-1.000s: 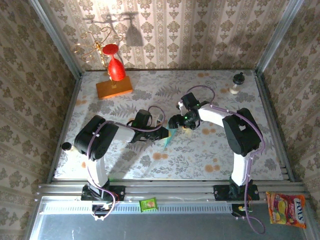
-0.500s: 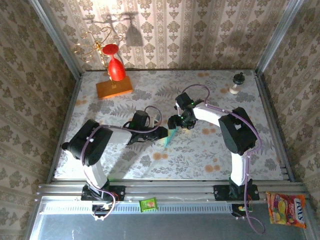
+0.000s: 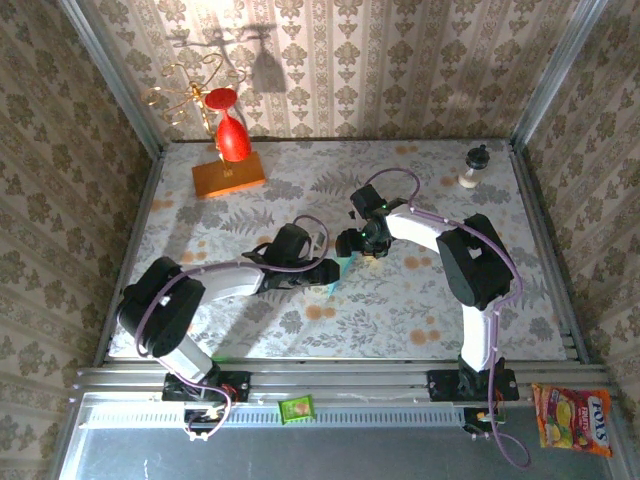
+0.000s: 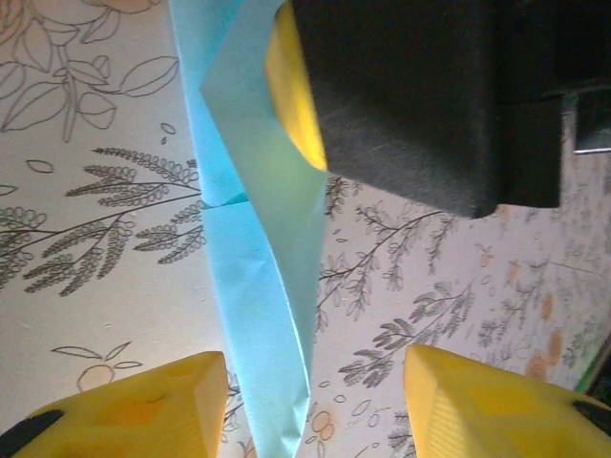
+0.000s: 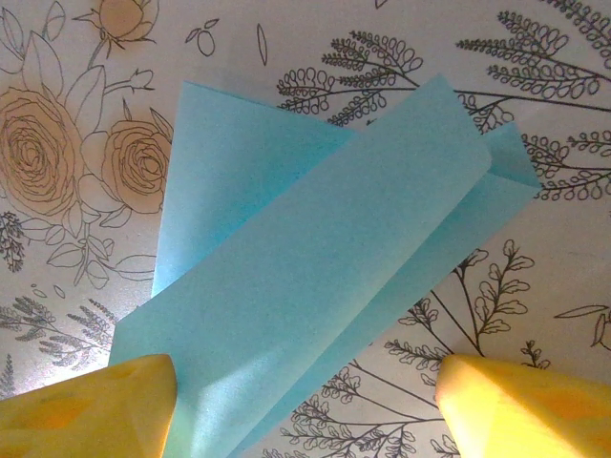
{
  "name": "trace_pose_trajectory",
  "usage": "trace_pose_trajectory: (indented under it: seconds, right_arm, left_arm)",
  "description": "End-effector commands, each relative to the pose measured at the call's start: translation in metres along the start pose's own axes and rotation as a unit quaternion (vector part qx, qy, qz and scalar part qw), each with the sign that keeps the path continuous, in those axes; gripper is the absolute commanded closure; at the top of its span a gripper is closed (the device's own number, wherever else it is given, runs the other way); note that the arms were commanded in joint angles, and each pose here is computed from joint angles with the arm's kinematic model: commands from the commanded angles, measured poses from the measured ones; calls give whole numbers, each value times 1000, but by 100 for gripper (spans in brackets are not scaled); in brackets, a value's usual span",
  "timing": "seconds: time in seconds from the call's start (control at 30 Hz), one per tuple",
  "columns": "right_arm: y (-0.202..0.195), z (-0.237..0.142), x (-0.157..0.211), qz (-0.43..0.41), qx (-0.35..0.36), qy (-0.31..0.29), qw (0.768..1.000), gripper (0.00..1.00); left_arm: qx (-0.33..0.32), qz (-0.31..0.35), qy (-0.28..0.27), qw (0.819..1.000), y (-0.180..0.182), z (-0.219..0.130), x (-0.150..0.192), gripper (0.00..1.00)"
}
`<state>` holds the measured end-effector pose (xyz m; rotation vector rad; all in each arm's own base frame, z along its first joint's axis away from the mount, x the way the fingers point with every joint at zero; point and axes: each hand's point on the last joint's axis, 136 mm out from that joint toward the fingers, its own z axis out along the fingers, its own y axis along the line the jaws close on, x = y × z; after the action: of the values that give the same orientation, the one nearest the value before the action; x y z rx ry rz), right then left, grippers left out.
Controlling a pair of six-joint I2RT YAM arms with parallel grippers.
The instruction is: Fold a paper plane with a square sheet of paper (pick it up from the middle)
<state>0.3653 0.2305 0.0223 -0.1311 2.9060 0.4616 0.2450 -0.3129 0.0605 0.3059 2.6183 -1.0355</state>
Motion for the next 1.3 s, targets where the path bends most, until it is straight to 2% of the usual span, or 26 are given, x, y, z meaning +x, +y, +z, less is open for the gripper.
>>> trace_pose_trajectory:
  seconds: [0.0, 0.33, 0.87, 1.27]
  right_arm:
    - [-28, 29, 19, 19, 47, 39, 998, 23]
    - [-28, 29, 19, 23, 46, 41, 998, 24]
    - [-32, 31, 23, 26, 48, 47, 997, 26]
    - [-38, 32, 27, 31, 54, 50, 997, 28]
  left_arm:
    - [-27, 15, 8, 999, 6, 5, -2, 48]
    - [-20, 16, 27, 999, 6, 19, -1, 49]
    - [-45, 9, 47, 998, 21, 29, 7, 65]
    - [-55, 11, 48, 997, 27, 30, 8, 70]
